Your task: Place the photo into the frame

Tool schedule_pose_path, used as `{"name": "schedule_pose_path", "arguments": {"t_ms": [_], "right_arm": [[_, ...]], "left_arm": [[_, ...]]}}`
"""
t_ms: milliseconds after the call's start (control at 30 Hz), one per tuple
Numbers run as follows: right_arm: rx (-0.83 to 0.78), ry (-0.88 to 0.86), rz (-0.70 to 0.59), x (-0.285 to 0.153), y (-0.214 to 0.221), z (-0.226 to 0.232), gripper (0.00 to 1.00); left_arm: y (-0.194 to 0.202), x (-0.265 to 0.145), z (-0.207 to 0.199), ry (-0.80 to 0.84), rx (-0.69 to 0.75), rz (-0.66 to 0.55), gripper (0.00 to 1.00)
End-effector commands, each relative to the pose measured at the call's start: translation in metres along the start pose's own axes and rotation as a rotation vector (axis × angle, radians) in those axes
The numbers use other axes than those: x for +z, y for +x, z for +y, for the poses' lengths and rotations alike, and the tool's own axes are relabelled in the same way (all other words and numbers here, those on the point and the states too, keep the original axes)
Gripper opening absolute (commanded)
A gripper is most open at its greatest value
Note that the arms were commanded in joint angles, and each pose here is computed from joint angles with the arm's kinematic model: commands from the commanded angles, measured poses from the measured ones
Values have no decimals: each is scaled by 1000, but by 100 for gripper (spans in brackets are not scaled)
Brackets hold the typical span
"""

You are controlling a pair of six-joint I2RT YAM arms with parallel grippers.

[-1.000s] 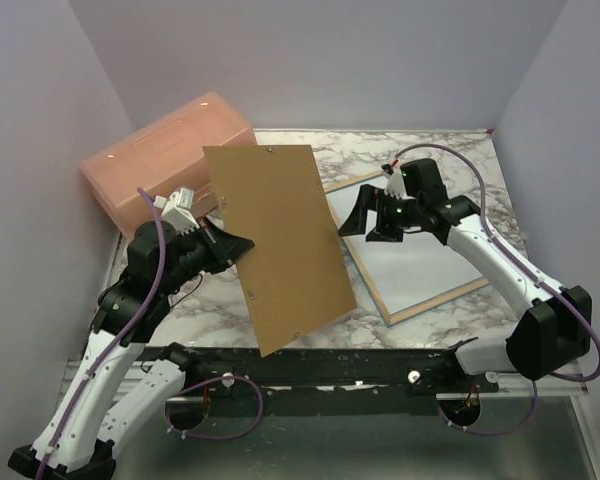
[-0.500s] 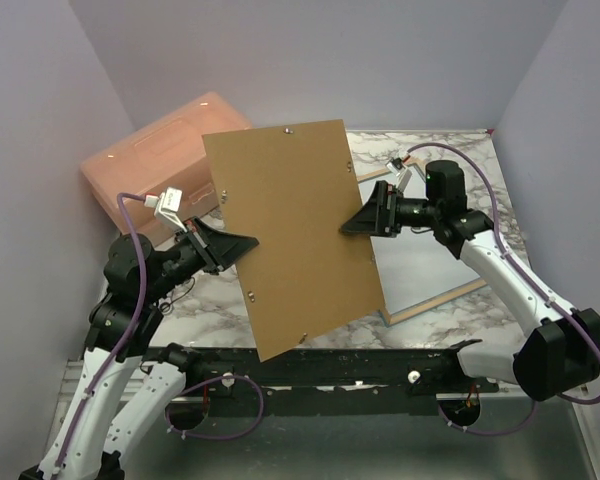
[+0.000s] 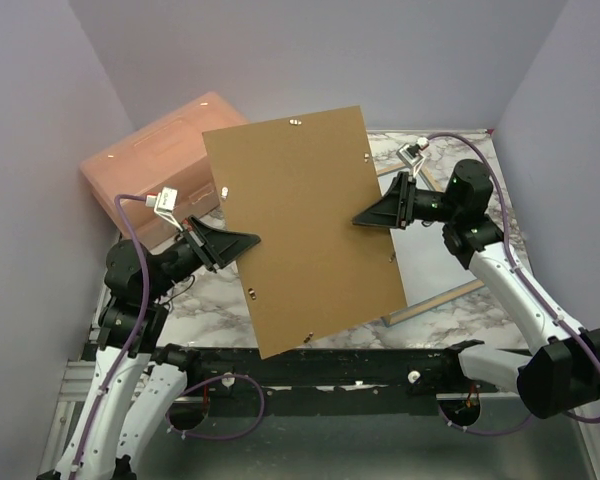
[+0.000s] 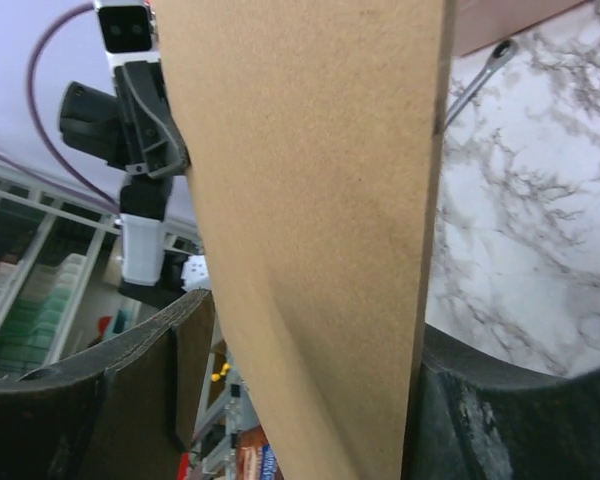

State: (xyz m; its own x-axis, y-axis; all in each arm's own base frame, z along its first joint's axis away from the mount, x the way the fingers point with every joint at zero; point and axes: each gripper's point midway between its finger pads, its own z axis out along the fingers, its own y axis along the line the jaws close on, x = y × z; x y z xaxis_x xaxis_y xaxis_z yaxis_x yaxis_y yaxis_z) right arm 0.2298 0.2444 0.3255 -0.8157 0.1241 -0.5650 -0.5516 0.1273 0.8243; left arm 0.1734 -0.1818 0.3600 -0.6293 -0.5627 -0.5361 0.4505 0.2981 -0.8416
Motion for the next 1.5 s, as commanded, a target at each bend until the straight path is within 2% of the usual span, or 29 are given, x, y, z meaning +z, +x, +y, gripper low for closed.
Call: {"name": "schedule_pose_path", "arguments": {"t_ms": [0,167,333,400,500,567,600,667,767,800,900,1100,1267,1467], "right_arm": [[-46,-122,48,-6,6,38,60],[-53,-144,56,-8,6,46,37],[-54,-151,63,-8,4,48,7],[-56,-149,60,-8,3,47,1],[-56,-145,54,-7,1,46,1],[-54,-141,49,-6,0,45,1],[-58,-139,45,-6,-1,46,1],[-57,-122,41,-5,-4,43,1],[-56,-62,26,-3,-11,35,0],[-51,-25,22,-2,-13,30,0],[-43,114,-7,-2,-21,9,1],[-34,370,-66,-13,-34,-25,0],[-75,604,-130,-35,-48,-48,1],[-132,909,-202,-76,-64,-77,0]], "left_arm": [[0,-2,-6,56,26,8,0],[0,0,6,49,9,6,0],[-2,0,13,38,-1,5,0],[-2,1,15,32,-2,7,0],[-1,0,18,24,-3,9,17],[-1,1,21,19,-3,11,35],[-1,1,22,18,-3,14,49],[-1,3,25,13,-9,22,65],[0,5,30,3,-16,28,85],[0,6,32,-1,-19,31,88],[1,6,39,-26,-26,38,94],[3,5,69,-185,-20,49,97],[6,1,104,-343,-33,59,98],[14,6,121,-372,-75,99,98]]}}
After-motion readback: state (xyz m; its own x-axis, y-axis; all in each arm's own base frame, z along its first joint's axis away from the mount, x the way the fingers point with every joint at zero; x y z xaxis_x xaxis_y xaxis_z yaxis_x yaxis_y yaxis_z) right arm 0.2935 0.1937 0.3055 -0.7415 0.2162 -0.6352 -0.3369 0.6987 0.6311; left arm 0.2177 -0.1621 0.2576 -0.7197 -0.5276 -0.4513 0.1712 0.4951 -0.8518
